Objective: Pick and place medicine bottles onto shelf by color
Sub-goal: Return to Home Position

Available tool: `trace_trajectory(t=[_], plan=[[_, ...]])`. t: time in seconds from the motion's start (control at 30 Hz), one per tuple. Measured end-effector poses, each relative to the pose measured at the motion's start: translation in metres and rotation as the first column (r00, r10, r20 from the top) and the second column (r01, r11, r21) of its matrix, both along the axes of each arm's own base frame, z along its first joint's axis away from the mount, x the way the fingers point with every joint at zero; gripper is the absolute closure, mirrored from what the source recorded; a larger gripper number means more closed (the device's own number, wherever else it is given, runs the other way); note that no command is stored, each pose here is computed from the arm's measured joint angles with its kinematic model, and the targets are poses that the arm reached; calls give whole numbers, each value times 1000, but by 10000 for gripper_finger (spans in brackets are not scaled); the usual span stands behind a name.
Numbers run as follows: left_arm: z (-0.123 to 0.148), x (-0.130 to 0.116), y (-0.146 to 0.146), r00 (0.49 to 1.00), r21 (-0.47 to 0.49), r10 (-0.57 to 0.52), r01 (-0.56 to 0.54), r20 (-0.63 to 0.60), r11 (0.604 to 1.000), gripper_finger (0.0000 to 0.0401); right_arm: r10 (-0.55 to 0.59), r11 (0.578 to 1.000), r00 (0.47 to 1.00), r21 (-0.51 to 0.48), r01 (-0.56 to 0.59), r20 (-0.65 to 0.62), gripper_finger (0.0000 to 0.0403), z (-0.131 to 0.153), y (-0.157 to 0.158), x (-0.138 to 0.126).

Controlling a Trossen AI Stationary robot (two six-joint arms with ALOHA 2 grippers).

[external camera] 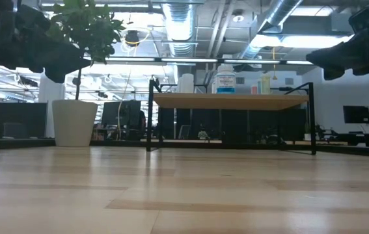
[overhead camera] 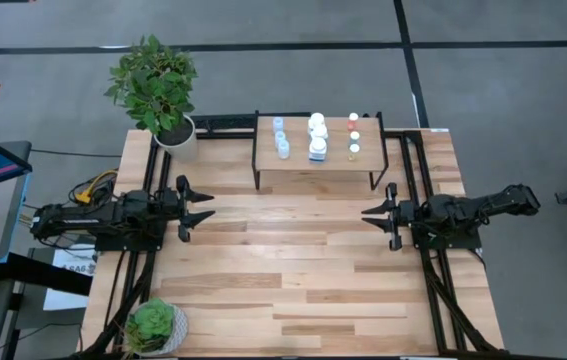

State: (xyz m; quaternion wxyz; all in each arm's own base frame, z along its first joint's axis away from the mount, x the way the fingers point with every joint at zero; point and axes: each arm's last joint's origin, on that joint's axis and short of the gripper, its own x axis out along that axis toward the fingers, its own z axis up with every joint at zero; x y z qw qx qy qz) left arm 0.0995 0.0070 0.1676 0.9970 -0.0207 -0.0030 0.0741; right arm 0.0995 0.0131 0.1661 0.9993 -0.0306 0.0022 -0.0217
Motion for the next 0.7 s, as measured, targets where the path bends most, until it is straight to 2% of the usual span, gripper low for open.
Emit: trace_trajectory(t=[0.53, 0.7], plan=[[0, 0, 0, 1000, 48, 3, -2, -8, 999, 202, 0, 1000, 1000, 10, 0, 1, 305, 0, 0, 0], [0, 0, 0, 1000, 5, 2, -2, -1, 1000, 202, 0, 1000, 1000, 9, 0, 1, 305, 0, 0, 0]])
